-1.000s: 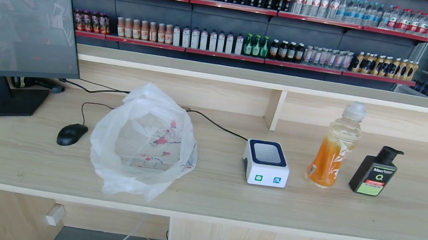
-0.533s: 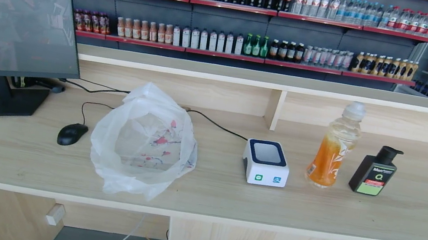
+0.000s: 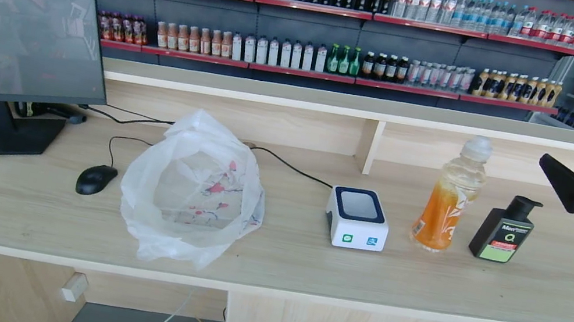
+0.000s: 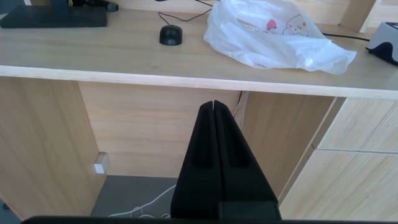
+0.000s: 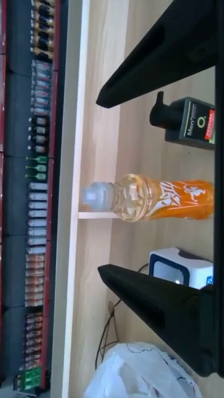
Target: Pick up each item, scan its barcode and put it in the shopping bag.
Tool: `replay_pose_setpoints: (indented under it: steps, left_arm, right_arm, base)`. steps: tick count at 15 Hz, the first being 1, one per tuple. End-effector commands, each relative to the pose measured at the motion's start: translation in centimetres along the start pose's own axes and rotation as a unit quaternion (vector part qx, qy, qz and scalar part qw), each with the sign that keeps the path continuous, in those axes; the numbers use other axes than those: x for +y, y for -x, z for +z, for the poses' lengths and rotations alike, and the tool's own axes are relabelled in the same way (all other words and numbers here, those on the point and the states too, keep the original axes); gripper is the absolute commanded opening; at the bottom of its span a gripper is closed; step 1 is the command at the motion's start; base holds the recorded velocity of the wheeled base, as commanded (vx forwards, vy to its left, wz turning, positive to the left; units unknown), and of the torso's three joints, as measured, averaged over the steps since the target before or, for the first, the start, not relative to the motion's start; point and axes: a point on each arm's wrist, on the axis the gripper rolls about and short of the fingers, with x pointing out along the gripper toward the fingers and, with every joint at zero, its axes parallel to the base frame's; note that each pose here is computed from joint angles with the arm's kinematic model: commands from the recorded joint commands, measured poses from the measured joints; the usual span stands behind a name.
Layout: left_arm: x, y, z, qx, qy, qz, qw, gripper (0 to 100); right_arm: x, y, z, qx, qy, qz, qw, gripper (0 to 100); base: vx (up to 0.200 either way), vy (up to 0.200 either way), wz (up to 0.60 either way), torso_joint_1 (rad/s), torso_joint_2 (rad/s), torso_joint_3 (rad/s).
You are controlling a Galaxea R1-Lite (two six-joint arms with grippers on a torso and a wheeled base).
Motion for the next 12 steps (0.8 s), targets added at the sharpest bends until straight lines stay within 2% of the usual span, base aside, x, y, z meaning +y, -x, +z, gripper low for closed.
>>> replay_pose_setpoints:
  steps: [1,5,8,12]
  left_arm:
    - [0.0,0.0,0.0,0.000,0.000,0.001,1.0000,0]
    - [0.0,0.0,0.0,-0.001,0.000,0.001,1.0000,0]
    - [0.0,0.0,0.0,-0.001,0.001,0.001,1.0000,0]
    - [0.0,0.0,0.0,-0.001,0.000,0.000,1.0000,0]
  right_arm:
    - [1.1,-0.9,-1.2,0.004,-0.007,0.025,1.000,100]
    - [1.5,-4.5,-3.9,-0.078,-0.003,0.006,0.997,100]
    - [2.5,-4.1,-4.7,-0.058,-0.004,0.004,0.998,100]
    - [2.4,-2.0,-5.8,-0.022,0.002,0.006,1.000,100]
  base:
    - [0.000,0.000,0.00,0.000,0.00,0.000]
    - [0.000,0.000,0.00,0.000,0.00,0.000]
    - [0.000,0.000,0.00,0.000,0.00,0.000]
    - [0.000,0.000,0.00,0.000,0.00,0.000]
